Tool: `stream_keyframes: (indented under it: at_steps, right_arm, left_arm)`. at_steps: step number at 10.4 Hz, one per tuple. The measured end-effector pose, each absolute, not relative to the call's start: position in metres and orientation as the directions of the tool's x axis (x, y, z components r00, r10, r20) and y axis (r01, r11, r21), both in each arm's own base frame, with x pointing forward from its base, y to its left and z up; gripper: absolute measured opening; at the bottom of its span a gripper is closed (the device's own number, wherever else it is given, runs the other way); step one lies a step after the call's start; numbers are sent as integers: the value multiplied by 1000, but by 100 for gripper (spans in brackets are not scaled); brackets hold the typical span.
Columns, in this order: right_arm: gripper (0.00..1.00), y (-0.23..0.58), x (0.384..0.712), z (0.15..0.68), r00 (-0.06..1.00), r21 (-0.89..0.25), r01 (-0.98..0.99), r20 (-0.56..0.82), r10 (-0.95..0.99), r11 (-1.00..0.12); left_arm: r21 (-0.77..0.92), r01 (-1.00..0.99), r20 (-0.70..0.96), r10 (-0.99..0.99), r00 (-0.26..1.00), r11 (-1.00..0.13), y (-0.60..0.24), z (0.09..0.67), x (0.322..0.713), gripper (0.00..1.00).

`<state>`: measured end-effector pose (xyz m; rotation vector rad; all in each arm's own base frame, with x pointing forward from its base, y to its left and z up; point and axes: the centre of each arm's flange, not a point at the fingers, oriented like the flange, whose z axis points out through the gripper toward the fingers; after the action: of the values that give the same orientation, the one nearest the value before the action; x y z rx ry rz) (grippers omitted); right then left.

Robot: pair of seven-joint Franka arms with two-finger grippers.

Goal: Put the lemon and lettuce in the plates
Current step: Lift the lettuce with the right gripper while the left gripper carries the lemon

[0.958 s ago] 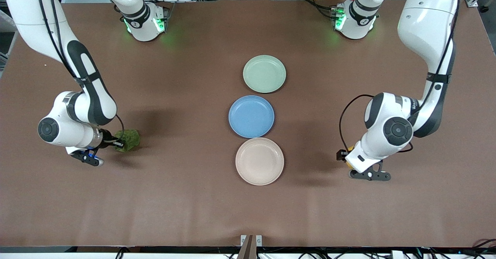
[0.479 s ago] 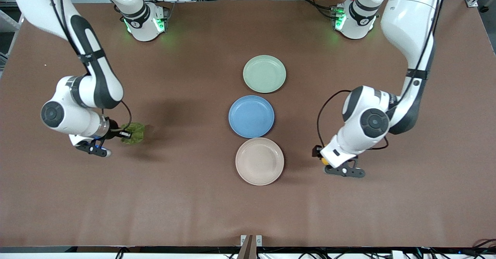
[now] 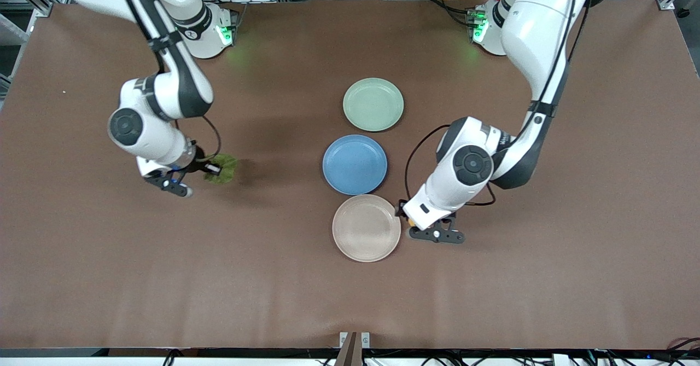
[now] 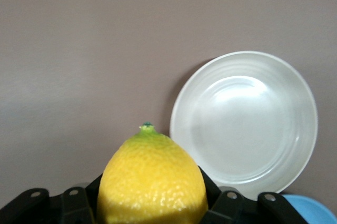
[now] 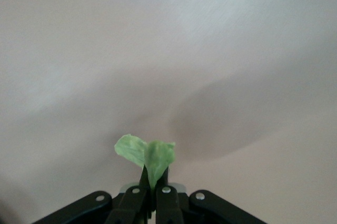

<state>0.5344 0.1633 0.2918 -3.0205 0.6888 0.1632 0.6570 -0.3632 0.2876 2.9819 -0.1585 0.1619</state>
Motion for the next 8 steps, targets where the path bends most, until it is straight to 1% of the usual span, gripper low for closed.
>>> stream_keyframes:
  at_steps: [4, 8]
  right_arm:
    - [4, 281, 495, 318, 850, -3, -520, -101, -517, -854]
    - [4, 367, 461, 342, 835, -28, -548, -86, -544, -836]
  left_arm:
    - [213, -59, 174, -21, 985, -975, -402, 233, 650, 59]
    - [236, -30, 177, 13, 984, -971, -420, 208, 641, 59]
